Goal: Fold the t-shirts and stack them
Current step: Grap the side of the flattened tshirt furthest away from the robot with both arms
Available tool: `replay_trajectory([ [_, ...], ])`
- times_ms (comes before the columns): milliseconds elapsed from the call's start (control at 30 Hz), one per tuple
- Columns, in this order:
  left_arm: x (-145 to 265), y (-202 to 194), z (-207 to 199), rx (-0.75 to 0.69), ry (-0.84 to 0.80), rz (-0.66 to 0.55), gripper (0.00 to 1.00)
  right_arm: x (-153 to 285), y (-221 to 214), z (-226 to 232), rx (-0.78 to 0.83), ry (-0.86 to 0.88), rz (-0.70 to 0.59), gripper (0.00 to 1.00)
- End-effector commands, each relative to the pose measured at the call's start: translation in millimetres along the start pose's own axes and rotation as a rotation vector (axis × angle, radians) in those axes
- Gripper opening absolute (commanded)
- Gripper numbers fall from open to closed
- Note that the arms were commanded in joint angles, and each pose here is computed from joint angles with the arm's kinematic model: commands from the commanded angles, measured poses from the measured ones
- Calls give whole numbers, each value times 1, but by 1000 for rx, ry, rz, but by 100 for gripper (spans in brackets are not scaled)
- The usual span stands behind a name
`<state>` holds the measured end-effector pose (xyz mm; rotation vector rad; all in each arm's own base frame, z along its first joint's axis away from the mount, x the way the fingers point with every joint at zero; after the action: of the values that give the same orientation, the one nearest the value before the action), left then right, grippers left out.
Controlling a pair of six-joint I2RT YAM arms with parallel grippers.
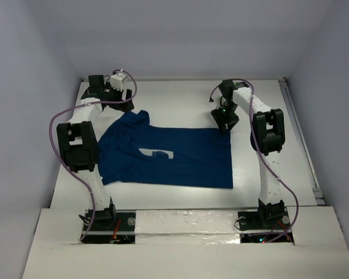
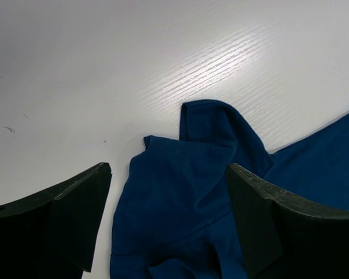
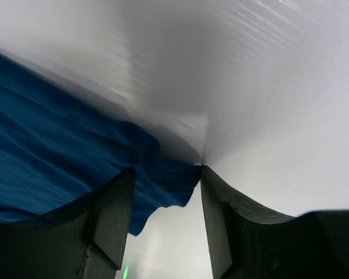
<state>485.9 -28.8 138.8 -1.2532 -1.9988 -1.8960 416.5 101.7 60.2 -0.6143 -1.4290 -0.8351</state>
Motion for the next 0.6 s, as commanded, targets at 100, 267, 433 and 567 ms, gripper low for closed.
replay_trajectory([
  [100, 18, 22, -10, -51, -1, -51, 76, 4, 0, 3, 5, 48, 17, 25],
  [267, 15, 16, -7, -55, 0, -12, 75, 5, 0, 0, -11, 14, 2, 13],
  [433, -3, -8, -5, -112, -19, 70, 75, 4, -3, 3, -14, 19, -4, 0],
  [567, -23, -16, 2, -140, 0, 107, 40, 5, -5, 6, -7, 39, -7, 0],
])
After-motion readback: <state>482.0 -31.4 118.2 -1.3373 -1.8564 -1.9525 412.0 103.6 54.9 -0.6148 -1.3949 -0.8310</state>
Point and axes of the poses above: each gripper's point midway between its finger pads, its own x axis back along the fingers, its own z axis along the line the jaws close on, y = z × x, the point moved 3 cm from there along x, back along the fingers, and after that the axes turned 7 degrees about x, right-handed, at the moved point
